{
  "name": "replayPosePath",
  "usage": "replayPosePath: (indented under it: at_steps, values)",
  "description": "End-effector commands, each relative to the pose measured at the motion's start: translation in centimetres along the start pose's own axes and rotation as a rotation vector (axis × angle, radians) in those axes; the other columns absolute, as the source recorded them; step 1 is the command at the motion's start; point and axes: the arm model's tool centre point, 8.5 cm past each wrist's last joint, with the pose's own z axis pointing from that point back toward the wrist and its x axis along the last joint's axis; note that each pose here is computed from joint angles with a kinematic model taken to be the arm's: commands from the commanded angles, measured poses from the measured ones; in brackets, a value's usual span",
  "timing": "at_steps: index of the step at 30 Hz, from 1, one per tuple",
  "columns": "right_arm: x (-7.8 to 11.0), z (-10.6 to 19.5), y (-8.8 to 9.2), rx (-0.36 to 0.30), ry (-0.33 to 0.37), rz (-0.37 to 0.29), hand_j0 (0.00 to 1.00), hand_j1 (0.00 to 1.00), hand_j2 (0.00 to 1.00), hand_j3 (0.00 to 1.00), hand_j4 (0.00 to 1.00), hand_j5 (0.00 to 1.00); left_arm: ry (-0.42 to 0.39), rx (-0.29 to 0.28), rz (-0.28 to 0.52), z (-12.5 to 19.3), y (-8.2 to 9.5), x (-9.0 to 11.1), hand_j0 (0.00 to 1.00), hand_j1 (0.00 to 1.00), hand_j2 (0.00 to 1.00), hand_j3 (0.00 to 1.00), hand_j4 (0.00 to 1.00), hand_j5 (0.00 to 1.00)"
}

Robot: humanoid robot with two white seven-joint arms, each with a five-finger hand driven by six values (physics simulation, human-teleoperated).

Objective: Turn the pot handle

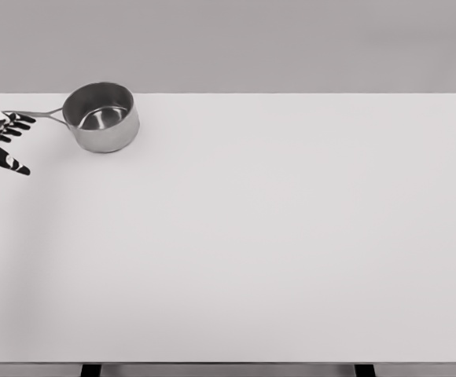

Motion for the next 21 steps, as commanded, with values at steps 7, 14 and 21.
replayPosePath:
  at_steps: [7, 14, 21]
  values:
    - [0.0, 0.0, 0.0, 0.000, 0.000, 0.001, 1.00, 1.00, 1.00, 1.00, 1.00, 1.00, -0.010, -0.011, 0.004, -0.2, -0.5, 0.1, 1.00, 1.00, 1.00, 1.00, 1.00, 1.00]
    - [0.0, 0.0, 0.0, 0.000, 0.000, -0.001, 1.00, 1.00, 1.00, 1.00, 1.00, 1.00, -0.100, -0.041, -0.024, 1.2, -1.3, 1.8, 1.00, 1.00, 1.00, 1.00, 1.00, 1.00]
    - [0.0, 0.0, 0.0, 0.000, 0.000, 0.001, 1.00, 1.00, 1.00, 1.00, 1.00, 1.00, -0.096, -0.048, -0.023, 2.4, -1.1, 0.5, 1.00, 1.00, 1.00, 1.00, 1.00, 1.00]
